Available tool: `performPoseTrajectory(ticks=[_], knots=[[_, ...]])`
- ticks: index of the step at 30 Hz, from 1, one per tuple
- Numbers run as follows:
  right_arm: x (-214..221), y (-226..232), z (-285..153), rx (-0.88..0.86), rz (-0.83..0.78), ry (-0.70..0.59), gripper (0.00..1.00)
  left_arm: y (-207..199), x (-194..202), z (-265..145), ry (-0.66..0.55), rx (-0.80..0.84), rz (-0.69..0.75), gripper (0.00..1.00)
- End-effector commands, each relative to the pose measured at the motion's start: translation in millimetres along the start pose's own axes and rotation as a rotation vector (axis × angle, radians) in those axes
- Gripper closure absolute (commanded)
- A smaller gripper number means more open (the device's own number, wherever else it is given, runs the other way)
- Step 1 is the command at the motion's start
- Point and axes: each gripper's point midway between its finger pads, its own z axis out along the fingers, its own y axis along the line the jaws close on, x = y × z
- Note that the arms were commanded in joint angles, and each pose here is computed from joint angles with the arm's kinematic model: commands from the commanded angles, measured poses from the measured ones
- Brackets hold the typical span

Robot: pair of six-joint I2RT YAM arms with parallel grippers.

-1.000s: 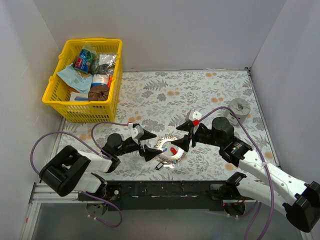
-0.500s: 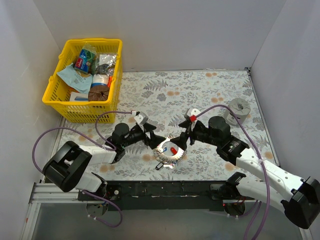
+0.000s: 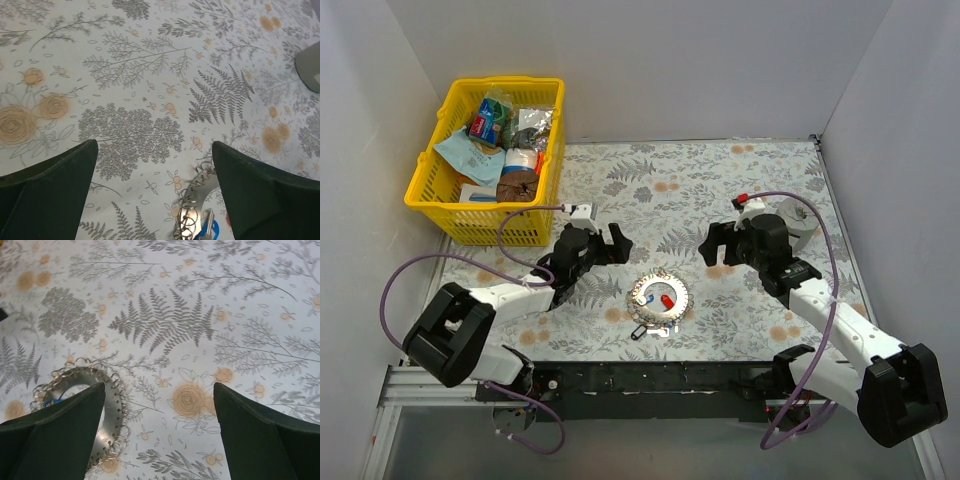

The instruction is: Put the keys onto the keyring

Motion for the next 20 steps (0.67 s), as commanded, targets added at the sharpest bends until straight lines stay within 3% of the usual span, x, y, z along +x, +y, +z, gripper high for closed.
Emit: performPoseTrajectory(ticks=[1,15,20], knots=[[-13,-35,-6,0.176,0.120,-0.044,0.03,24,-24,-13,-0.071,-0.162,-0.006,0.02],[-23,-40,-14,0.199,0.122,-0.108,0.02,23,-51,-32,-0.169,-0.173,-0.005,0.02],[-38,-43,-19,0.210,0.097,-0.197,0.02,13,-57,-36,-0.184,-0.120,0.035,0.02]])
